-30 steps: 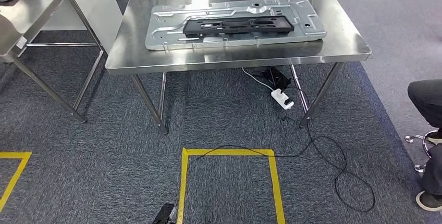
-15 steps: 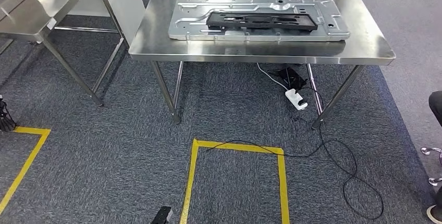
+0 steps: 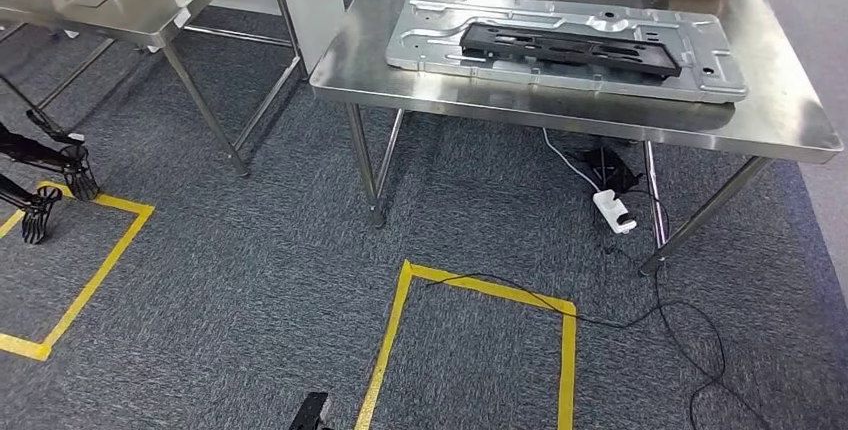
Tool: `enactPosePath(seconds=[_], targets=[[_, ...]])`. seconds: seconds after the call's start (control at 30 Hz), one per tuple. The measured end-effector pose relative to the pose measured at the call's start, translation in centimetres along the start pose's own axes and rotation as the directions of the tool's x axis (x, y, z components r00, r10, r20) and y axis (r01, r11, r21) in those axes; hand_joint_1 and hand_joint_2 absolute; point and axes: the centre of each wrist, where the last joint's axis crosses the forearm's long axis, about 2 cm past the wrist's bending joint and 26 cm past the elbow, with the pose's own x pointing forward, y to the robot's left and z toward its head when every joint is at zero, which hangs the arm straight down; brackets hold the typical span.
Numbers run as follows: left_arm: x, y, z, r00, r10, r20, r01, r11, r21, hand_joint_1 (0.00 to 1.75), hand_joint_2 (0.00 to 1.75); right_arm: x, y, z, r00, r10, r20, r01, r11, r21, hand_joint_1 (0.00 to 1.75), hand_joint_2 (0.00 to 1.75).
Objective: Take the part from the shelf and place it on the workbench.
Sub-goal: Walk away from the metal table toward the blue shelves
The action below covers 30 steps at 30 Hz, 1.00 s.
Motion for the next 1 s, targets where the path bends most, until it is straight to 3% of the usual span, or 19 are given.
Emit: enactPosePath(seconds=[0.5,0.83,1.0], targets=[[-0.3,-0.1,0.1,0.999,0.039,-0.022,-0.038,0.999,0.027,0.0,0.0,-0.2,-0.3,0.0,0.98,0.194,0.042,-0.193,0.981,-0.026,0.0,0.0],[0.5,-1.3,0.3,0.986,0.016,-0.164,-0.015,1.0,0.007,0.0,0.0,-0.3,-0.3,-0.1,0.944,0.32,0.074,-0.321,0.947,-0.003,0.0,0.0],[0.7,-1.5,0.3,0.991,0.007,-0.131,-0.006,1.0,0.007,0.0,0.0,-0.5,-0.4,-0.1,0.947,0.312,0.075,-0.313,0.95,0.005,0.0,0.0]])
